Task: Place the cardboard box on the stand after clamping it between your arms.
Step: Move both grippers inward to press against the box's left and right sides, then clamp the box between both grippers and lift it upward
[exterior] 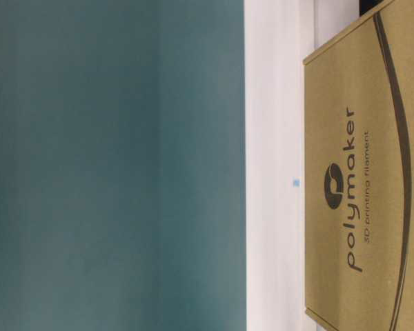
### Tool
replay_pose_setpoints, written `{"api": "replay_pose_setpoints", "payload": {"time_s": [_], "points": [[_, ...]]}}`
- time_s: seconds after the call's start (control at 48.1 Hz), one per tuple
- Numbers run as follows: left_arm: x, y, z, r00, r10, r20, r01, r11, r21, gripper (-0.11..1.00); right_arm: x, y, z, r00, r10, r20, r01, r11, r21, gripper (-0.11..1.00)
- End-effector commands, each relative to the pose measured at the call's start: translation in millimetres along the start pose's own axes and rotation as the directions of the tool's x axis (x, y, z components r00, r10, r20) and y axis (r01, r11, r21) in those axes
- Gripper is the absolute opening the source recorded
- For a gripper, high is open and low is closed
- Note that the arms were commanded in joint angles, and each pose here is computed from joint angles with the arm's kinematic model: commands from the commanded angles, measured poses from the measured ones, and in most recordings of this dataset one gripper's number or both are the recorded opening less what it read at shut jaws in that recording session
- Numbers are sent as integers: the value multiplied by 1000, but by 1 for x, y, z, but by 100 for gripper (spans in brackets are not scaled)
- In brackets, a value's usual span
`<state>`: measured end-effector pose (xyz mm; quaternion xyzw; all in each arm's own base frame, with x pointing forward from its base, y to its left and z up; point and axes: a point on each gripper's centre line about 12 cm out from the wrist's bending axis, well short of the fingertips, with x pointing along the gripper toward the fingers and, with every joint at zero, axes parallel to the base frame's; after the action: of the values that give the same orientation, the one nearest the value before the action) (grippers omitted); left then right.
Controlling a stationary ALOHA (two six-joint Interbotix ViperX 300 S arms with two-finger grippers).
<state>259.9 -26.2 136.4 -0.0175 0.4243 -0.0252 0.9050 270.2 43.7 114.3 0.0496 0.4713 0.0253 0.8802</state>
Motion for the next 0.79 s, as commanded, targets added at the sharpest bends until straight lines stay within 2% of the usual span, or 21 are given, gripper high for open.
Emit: {"api": "replay_pose_setpoints", "payload": {"time_s": [0.0, 0.145, 0.291, 0.499, 0.769], "points": [[9, -2, 9, 1000, -4, 10, 4, 1000, 12, 78, 10, -3, 7, 1000, -8, 5, 8, 1000, 12, 81], [23, -1, 7, 999, 1, -34, -1, 1000, 21, 78, 22, -2, 15, 1000, -11, -3, 11, 1000, 11, 81], [35, -2, 14, 999, 3, -44, -2, 1000, 26, 78, 32, -1, 22, 1000, -13, -12, 13, 1000, 9, 81], [47, -3, 29, 999, 1, -37, 1, 999, 49, 78, 42, 1, 37, 1000, -11, 0, 11, 1000, 8, 81], [55, -5, 42, 1000, 0, -23, 1, 999, 54, 78, 46, 5, 50, 1000, -12, -17, 12, 1000, 5, 81]]}}
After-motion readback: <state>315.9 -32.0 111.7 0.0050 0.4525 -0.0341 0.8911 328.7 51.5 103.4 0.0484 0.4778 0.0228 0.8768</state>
